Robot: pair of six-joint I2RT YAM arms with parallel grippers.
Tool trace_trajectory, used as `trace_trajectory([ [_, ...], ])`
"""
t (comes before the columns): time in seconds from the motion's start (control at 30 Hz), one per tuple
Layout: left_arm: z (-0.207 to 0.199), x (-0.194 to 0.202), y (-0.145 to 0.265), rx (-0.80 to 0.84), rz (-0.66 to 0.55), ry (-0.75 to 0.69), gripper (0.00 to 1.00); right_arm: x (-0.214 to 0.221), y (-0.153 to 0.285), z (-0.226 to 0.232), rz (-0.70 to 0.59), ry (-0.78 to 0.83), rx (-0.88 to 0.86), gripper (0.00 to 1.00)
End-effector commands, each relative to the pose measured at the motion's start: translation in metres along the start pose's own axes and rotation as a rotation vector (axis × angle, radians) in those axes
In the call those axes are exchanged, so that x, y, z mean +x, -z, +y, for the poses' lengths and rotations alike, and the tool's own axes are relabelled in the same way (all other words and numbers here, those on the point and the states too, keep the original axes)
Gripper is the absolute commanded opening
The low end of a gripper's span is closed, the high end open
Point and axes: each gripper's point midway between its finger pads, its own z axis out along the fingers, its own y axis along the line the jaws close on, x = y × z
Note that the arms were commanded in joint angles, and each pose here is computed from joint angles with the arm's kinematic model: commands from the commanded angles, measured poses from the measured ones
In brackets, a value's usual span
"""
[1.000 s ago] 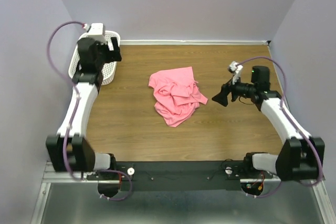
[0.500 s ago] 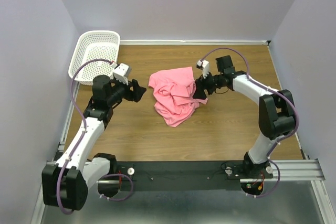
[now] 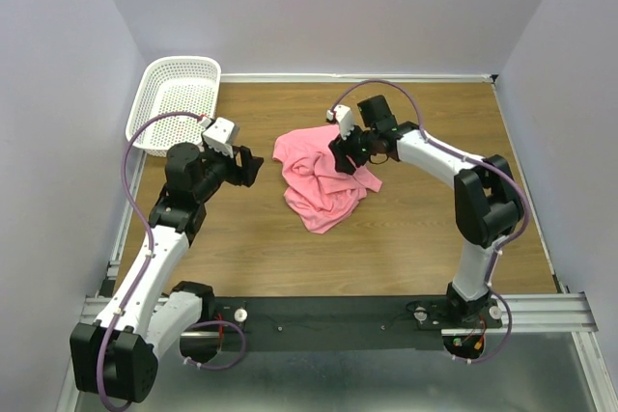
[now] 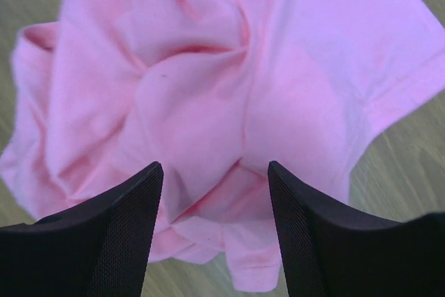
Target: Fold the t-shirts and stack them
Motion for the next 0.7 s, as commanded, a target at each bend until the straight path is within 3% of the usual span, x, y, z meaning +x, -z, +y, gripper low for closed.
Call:
trace_trajectory([
  [0.0, 0.005, -0.008, 0.001, -0.034, -0.014, -0.025, 0.75, 0.022, -0.011, -0.028, 0.100, -0.114, 0.148, 0.67],
  [0.17, 0.005, -0.006, 0.000, -0.031, -0.009, -0.025, 0.75, 0.025, -0.016, -0.019, 0.100, -0.144, 0.104, 0.64],
  [0.3, 0.003, -0.006, 0.000, -0.022, -0.011, -0.025, 0.75, 0.022, -0.021, 0.004, 0.081, -0.190, -0.021, 0.48],
  [0.5, 0.000, -0.004, -0.002, -0.002, -0.003, -0.023, 0.75, -0.001, -0.019, 0.022, 0.024, -0.209, -0.148, 0.01],
  [0.67, -0.003, -0.002, -0.003, 0.018, -0.001, -0.024, 0.75, -0.048, 0.022, -0.006, -0.069, -0.108, 0.022, 0.01],
])
